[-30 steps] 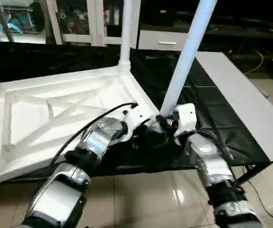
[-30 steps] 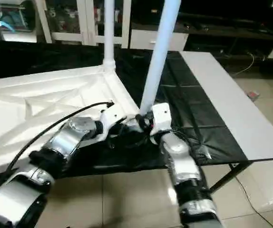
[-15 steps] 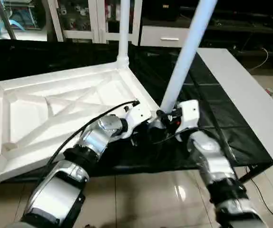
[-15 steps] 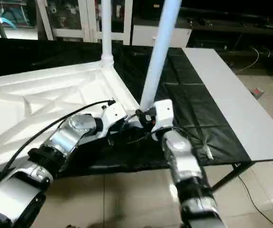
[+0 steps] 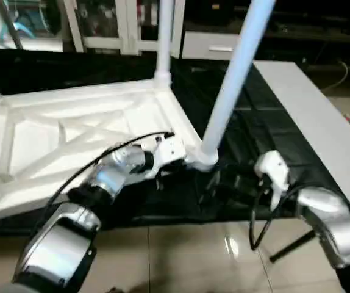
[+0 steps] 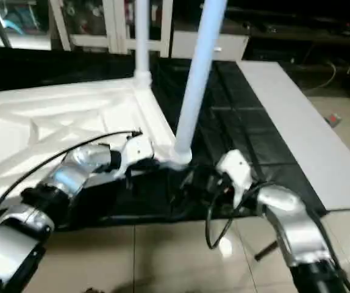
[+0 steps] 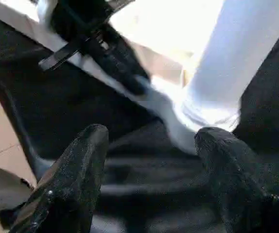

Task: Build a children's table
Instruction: Rotate leg to tighten

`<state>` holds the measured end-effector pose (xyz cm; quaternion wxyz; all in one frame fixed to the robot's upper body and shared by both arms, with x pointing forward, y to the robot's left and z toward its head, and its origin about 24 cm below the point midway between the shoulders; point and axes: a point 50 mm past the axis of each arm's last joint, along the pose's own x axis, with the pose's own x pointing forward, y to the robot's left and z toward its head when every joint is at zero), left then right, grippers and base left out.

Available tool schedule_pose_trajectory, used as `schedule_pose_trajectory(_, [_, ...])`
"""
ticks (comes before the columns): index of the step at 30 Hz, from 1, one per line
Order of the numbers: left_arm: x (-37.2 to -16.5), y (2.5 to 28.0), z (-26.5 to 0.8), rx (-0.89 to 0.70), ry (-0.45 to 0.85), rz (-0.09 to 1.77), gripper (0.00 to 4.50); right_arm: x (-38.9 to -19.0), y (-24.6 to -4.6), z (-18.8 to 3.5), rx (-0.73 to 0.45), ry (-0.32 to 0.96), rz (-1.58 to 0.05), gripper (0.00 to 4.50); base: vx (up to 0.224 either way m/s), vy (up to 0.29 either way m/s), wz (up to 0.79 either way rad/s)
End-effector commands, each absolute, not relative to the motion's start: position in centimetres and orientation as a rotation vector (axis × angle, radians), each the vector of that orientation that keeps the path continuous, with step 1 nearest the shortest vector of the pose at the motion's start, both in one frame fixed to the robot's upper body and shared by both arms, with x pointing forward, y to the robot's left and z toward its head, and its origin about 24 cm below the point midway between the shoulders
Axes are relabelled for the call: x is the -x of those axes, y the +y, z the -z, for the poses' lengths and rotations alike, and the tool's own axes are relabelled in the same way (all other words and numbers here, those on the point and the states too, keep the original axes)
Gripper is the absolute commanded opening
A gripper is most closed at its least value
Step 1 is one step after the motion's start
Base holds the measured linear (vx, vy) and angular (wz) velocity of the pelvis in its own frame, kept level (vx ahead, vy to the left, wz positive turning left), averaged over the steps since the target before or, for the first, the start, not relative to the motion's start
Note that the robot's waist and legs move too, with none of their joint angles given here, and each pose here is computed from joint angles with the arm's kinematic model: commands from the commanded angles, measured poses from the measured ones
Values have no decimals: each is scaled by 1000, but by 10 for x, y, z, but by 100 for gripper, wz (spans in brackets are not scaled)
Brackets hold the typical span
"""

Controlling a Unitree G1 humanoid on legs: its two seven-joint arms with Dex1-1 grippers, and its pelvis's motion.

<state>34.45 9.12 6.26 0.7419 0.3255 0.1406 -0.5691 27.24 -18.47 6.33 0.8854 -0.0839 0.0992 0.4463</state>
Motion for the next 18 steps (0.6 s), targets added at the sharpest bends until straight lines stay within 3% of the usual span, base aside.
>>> schedule_pose_trajectory(1, [-323,90,-29,-790,453,1406,0,-276,-192,-70,165,173,-859,309,0,0,0])
schedule_pose_trajectory(8, [-327,93,-34,-825,374,1345,0,-275,-186,-73,147,159,-885,309,0,0,0])
schedule_pose_trajectory(10, [-330,93,-43,-680,350,1287,0,-275,-184,-73,142,151,-884,309,0,0,0])
schedule_pose_trajectory(11, [-331,93,-45,-649,344,1280,46,-275,-184,-74,141,148,-882,316,0,0,0])
schedule_pose_trajectory(13, [-331,95,-59,-544,277,1241,58,-276,-182,-75,130,133,-874,316,0,0,0])
schedule_pose_trajectory(16, [-329,100,-68,-483,232,1220,94,-276,-180,-76,117,117,-864,316,0,0,0])
schedule_pose_trajectory(18, [-326,106,-73,-464,210,1218,94,-276,-179,-77,106,110,-860,316,0,0,0])
